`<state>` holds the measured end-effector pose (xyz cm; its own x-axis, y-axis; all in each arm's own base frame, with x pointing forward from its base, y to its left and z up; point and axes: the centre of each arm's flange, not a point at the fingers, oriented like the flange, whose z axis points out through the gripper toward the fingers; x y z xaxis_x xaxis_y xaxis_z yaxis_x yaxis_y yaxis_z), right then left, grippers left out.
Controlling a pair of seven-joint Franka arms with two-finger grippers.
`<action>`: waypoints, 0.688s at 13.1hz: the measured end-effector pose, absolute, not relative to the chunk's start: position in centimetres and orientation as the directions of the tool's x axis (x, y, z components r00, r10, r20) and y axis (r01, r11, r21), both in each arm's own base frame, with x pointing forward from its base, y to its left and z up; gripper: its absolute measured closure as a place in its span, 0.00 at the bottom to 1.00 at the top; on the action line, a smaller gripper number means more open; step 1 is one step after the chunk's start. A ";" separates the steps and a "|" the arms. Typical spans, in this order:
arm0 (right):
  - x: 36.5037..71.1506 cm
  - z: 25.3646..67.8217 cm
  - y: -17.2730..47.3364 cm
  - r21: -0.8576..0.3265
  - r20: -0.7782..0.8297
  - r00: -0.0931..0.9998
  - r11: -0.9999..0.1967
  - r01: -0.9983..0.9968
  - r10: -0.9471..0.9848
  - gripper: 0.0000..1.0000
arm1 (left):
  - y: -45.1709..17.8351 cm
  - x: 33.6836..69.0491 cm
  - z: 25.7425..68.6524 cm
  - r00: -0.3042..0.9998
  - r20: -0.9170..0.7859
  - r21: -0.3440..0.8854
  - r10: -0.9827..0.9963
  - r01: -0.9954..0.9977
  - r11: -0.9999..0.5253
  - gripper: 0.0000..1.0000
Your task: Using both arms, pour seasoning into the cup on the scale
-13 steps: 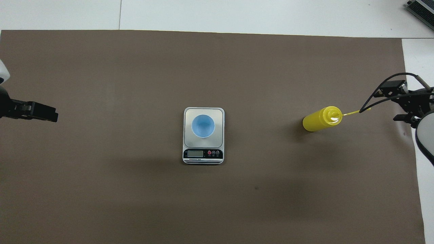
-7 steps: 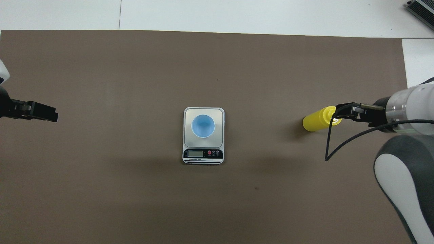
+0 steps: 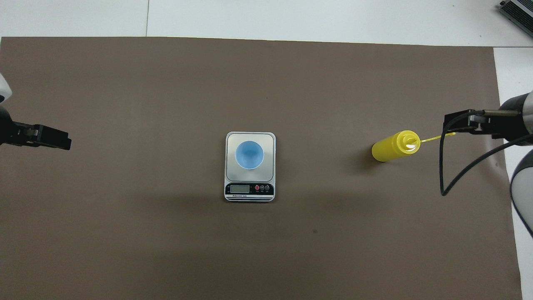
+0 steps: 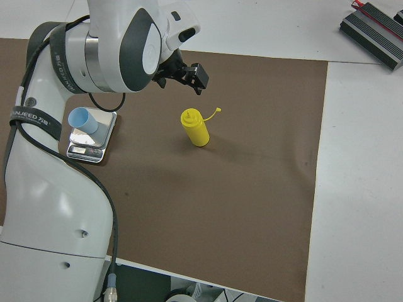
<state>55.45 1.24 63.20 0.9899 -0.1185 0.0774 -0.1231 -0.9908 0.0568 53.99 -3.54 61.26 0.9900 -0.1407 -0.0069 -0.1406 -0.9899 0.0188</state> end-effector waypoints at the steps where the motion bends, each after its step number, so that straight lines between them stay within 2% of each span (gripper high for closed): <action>1: 55.6 63.4 1.3 0.063 0.061 0.992 -0.991 -0.117 -0.114 0.00 | -3.5 54.0 61.3 0.990 -0.007 0.019 -0.141 -0.141 -0.990 0.00; 9: 55.9 60.3 1.8 0.066 0.006 0.999 -0.997 -0.041 -0.041 0.00 | -3.5 54.0 61.3 0.990 -0.007 0.019 -0.141 -0.141 -0.990 0.00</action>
<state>55.94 1.84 60.35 0.9991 -0.0408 0.0061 -0.0411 -0.9970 0.0659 53.99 -3.54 61.26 0.9900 -0.1407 -0.0069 -0.1406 -0.9899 0.0188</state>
